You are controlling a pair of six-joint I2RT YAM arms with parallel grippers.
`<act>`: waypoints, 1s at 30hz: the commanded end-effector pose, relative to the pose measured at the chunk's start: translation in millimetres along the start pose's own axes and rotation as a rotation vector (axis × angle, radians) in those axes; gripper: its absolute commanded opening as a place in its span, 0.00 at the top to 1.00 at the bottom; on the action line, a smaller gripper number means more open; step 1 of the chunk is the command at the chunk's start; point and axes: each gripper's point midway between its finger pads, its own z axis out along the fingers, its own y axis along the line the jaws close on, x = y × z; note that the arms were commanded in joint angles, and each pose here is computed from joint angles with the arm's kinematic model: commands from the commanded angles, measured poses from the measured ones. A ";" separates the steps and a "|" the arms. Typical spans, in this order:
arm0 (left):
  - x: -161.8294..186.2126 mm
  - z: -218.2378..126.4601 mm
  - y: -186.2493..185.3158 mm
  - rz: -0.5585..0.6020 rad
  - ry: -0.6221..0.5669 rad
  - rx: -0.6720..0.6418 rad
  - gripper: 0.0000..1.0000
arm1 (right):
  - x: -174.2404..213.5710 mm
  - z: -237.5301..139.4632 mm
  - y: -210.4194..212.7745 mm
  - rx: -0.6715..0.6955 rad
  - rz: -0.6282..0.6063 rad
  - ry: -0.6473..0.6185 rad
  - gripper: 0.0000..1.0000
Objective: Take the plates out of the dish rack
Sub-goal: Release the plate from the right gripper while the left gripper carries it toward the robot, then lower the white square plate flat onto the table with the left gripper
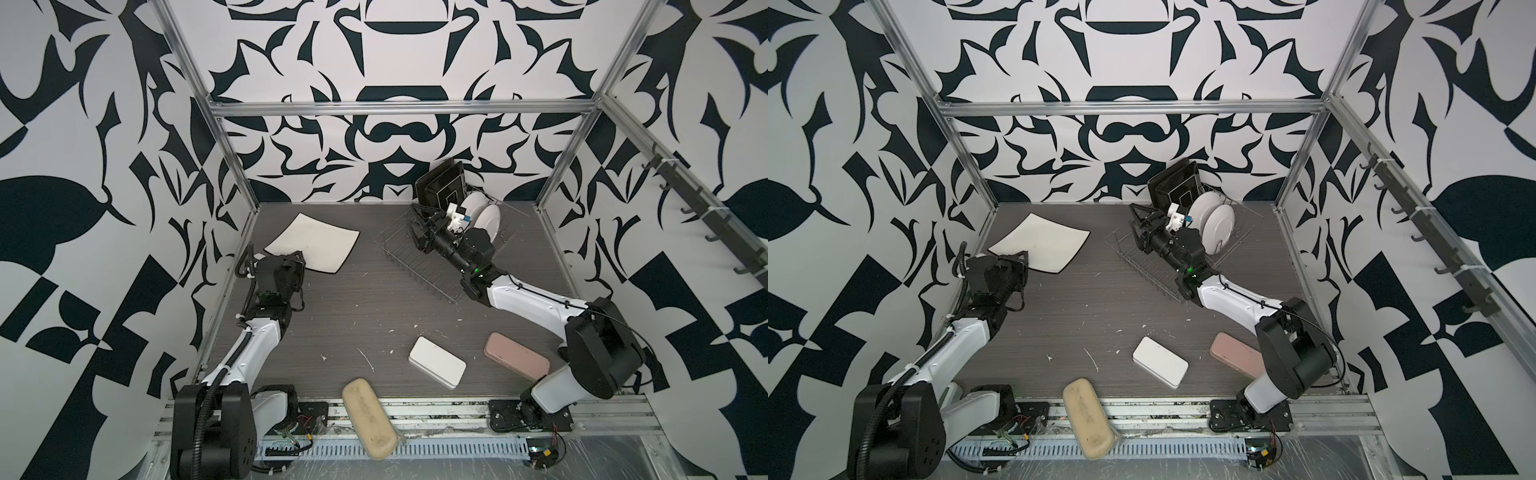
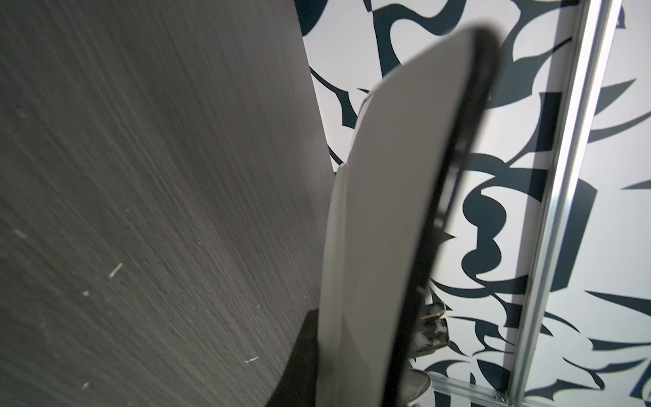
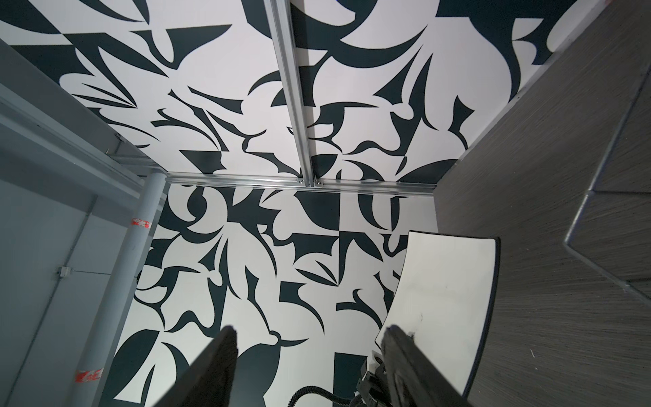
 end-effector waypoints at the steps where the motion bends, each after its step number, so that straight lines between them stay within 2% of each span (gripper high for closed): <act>1: -33.6 -10.3 -54.3 -0.062 -0.161 0.207 1.00 | 2.5 -5.5 29.6 -0.076 -0.046 0.015 0.31; 5: -46.9 -5.7 -29.3 -0.089 -0.238 0.121 1.00 | 8.7 -4.1 30.4 -0.051 -0.081 0.052 0.31; 14: -61.2 8.6 -15.9 -0.099 -0.254 0.095 1.00 | 9.6 -13.5 19.2 0.041 -0.168 0.053 0.30; 22: -78.6 21.0 10.4 -0.107 -0.295 0.020 1.00 | 4.5 -18.1 5.1 0.081 -0.160 0.028 0.30; 30: -93.3 33.3 24.6 -0.124 -0.290 0.030 1.00 | 3.6 -20.2 -0.9 0.088 -0.136 0.028 0.30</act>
